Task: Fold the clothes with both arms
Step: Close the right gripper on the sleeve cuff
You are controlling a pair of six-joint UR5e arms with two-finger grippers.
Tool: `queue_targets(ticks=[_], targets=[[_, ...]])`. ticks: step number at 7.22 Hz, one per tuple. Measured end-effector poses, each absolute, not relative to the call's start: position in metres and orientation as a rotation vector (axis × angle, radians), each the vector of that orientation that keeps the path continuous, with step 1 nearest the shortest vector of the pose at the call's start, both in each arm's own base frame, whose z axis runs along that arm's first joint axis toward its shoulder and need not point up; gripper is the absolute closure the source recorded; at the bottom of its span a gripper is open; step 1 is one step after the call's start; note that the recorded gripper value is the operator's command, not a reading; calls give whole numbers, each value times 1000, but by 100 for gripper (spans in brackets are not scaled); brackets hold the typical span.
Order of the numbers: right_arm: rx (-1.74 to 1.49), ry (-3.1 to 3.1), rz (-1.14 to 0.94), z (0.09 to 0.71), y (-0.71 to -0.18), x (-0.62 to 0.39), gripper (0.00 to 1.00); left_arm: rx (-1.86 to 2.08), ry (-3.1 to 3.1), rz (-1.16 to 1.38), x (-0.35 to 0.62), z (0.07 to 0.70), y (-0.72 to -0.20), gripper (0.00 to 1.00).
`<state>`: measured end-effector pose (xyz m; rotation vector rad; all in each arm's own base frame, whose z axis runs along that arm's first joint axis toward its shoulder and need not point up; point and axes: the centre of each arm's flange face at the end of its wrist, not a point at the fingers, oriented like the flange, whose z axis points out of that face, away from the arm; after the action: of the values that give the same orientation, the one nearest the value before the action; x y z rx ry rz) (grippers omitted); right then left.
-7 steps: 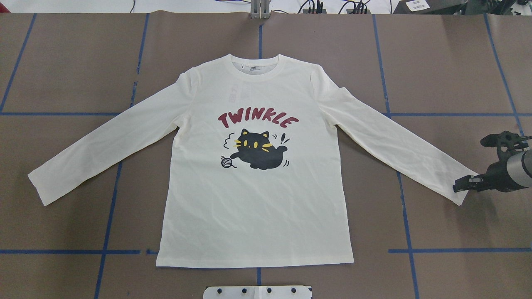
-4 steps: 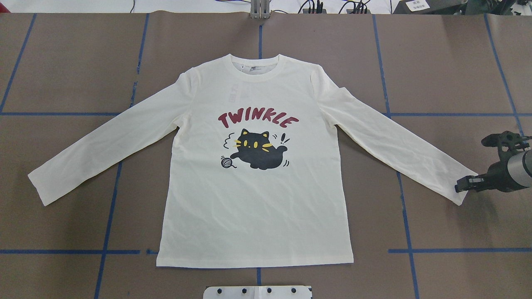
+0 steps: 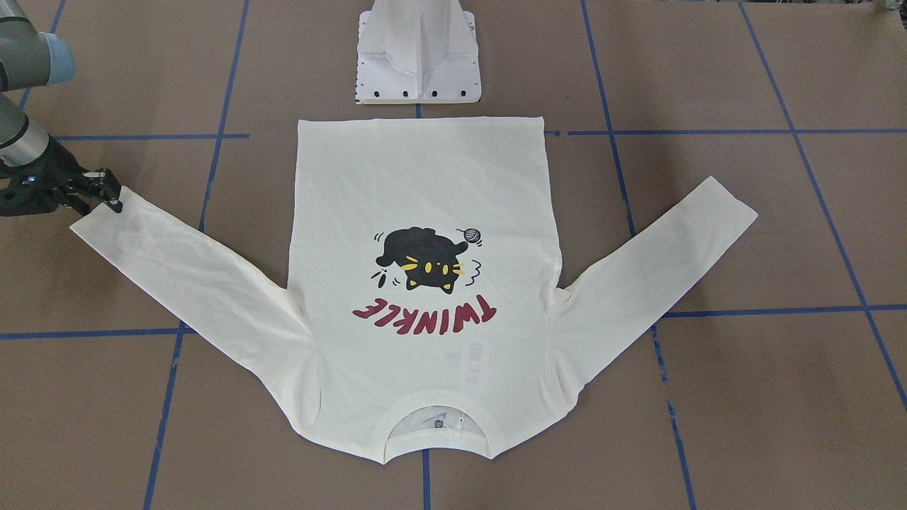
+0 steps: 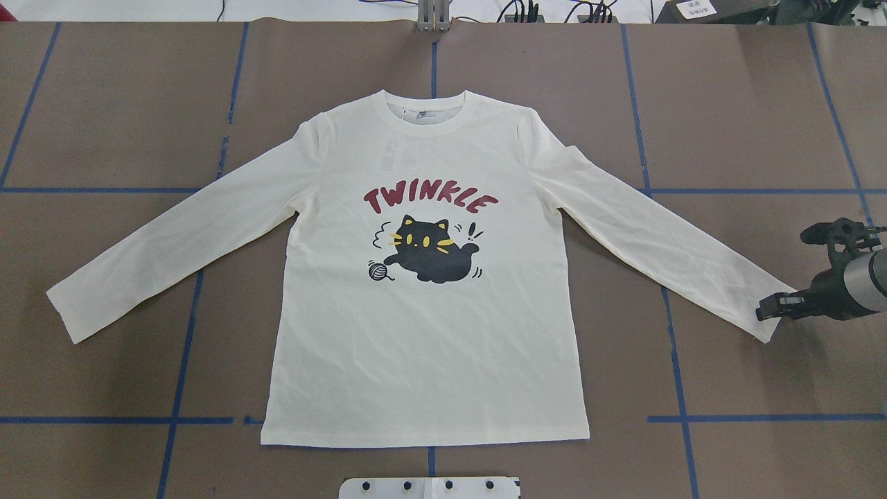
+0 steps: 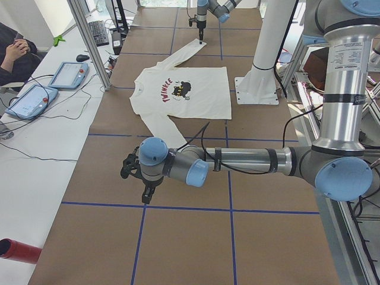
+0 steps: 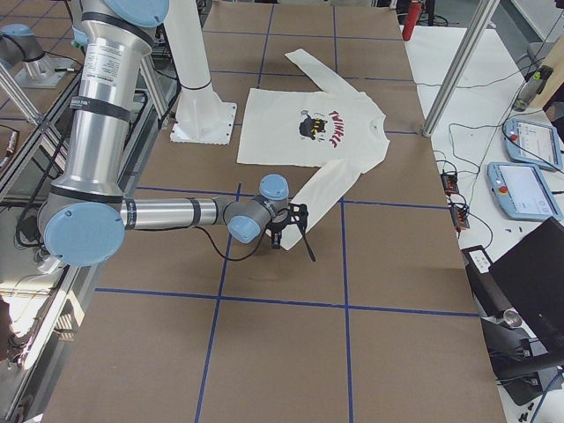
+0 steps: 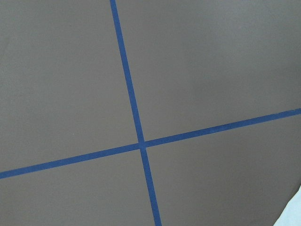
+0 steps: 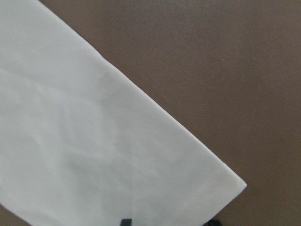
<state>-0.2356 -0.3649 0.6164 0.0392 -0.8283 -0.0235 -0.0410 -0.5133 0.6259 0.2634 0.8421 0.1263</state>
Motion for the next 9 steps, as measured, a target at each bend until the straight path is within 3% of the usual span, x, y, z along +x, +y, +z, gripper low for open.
queue_targets(ticks=[1, 2, 6, 9], targets=[[42, -832, -24, 614, -365, -235, 89, 265, 842, 127, -41, 625, -514, 0], [44, -835, -25, 612, -365, -234, 100, 265, 843, 127, -41, 625, -514, 0], [66, -856, -25, 597, -368, -233, 100, 265, 843, 126, -41, 625, -514, 0], [101, -911, -40, 550, -394, -252, 100, 265, 843, 126, -41, 625, -514, 0]])
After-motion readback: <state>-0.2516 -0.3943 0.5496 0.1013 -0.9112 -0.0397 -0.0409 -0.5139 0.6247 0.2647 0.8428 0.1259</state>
